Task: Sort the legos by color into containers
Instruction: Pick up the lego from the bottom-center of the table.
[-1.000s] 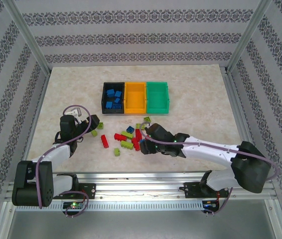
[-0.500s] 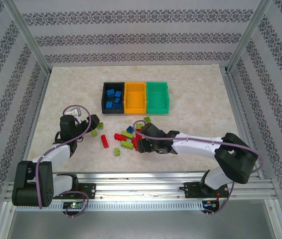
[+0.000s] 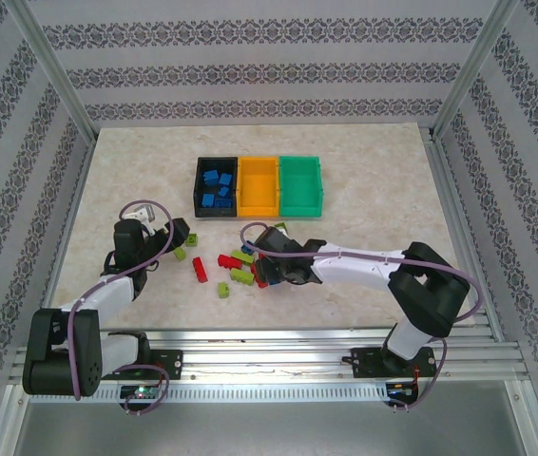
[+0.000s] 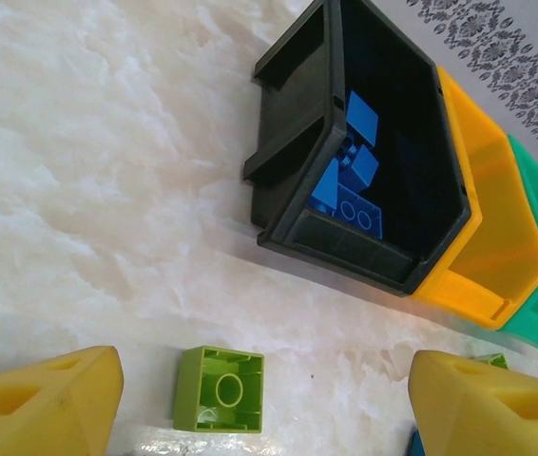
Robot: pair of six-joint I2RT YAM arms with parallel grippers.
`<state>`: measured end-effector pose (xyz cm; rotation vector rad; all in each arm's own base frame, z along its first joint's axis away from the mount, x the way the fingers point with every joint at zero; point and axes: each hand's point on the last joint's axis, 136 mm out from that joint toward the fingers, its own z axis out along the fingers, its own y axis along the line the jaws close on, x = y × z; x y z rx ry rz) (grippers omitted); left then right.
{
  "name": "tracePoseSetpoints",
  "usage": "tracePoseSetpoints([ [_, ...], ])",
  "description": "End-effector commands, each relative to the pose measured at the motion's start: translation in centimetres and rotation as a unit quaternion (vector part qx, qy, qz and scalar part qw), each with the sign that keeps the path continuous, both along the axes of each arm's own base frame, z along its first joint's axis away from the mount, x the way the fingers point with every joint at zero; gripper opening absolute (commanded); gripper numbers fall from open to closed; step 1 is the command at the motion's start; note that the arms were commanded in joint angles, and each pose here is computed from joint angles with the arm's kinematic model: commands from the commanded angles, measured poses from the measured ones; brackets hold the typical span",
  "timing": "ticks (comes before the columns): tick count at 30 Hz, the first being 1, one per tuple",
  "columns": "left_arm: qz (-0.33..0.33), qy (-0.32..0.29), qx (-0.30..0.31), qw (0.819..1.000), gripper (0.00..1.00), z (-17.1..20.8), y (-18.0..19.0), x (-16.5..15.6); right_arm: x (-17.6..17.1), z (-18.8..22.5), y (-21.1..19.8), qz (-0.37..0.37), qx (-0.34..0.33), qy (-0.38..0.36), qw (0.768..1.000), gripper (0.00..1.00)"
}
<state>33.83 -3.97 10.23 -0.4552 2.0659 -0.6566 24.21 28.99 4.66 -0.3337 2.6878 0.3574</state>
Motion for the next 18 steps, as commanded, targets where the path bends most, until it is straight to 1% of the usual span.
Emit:
tracePoseSetpoints([
  [1, 0.005, -0.019, -0.001, 1.000, 0.79, 0.9, 0.4, 0.0, -0.3, -0.7, -1.0, -0.004, -0.039, 0.005, 0.999, 0.53],
  [7, 0.010, -0.016, 0.000, 1.000, 0.79, 0.1, 0.6, 0.0, -1.0, -1.7, -1.6, -0.010, -0.057, 0.011, 0.998, 0.52],
  [11, 0.010, -0.018, 0.004, 1.000, 0.79, 0.3, 0.6, 0.0, -1.3, -2.1, -2.1, -0.004, -0.073, 0.018, 0.997, 0.51],
  [13, 0.014, -0.017, 0.006, 1.000, 0.79, 0.3, 0.8, -0.1, -1.4, -1.9, -2.4, -0.006, -0.074, 0.014, 0.997, 0.49],
  [18, 0.015, -0.018, 0.008, 1.000, 0.79, 0.2, 0.8, -0.1, -1.7, -1.5, -3.0, -0.012, -0.063, 0.007, 0.998, 0.42],
])
